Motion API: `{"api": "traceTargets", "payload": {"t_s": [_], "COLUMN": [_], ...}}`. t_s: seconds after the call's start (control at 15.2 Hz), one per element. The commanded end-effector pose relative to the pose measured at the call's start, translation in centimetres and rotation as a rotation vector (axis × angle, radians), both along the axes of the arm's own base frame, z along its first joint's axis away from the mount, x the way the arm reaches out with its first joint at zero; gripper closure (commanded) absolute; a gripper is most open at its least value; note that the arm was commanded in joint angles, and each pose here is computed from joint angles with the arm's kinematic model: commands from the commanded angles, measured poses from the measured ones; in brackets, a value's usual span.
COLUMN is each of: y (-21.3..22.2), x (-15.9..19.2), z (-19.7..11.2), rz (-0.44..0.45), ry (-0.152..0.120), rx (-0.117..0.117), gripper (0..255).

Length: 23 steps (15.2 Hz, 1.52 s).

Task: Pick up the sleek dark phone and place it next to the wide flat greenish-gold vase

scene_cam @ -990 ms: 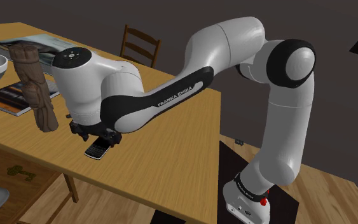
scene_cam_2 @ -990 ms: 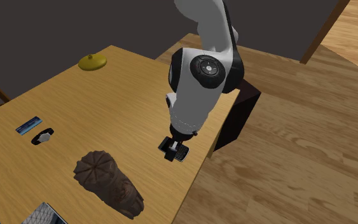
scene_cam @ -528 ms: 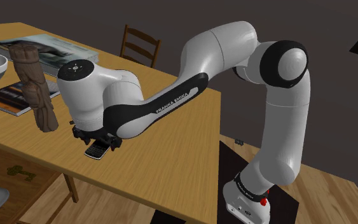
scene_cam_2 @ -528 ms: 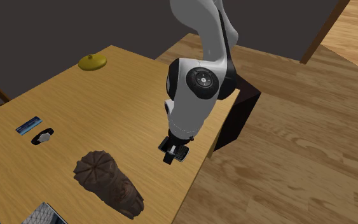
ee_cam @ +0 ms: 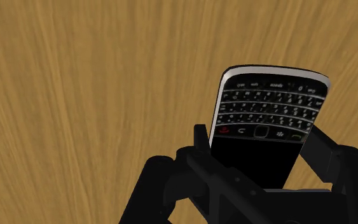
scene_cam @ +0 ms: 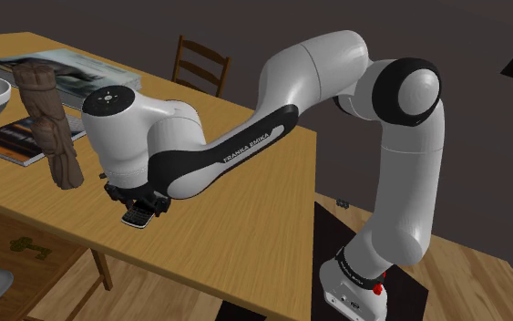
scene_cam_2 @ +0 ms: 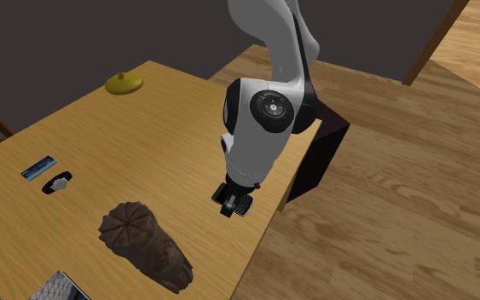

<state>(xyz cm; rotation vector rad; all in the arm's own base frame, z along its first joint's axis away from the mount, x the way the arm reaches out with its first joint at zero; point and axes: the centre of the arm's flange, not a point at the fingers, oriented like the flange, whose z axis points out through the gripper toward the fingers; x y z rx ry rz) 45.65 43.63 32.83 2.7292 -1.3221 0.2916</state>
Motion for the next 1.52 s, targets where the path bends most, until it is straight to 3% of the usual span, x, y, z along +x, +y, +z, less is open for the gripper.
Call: {"api": "traceTargets", "payload": {"t_s": [0.0, 0.4, 1.45], "y": [0.0, 0.0, 0.0], "x": [0.0, 0.0, 0.0], "z": [-0.1, -0.1, 8.3], "rz": [0.0, 0.0, 0.0], "ry": [0.002, 0.002, 0.002], "rx": [-0.002, -0.002, -0.002], "gripper": [255, 255, 255]}}
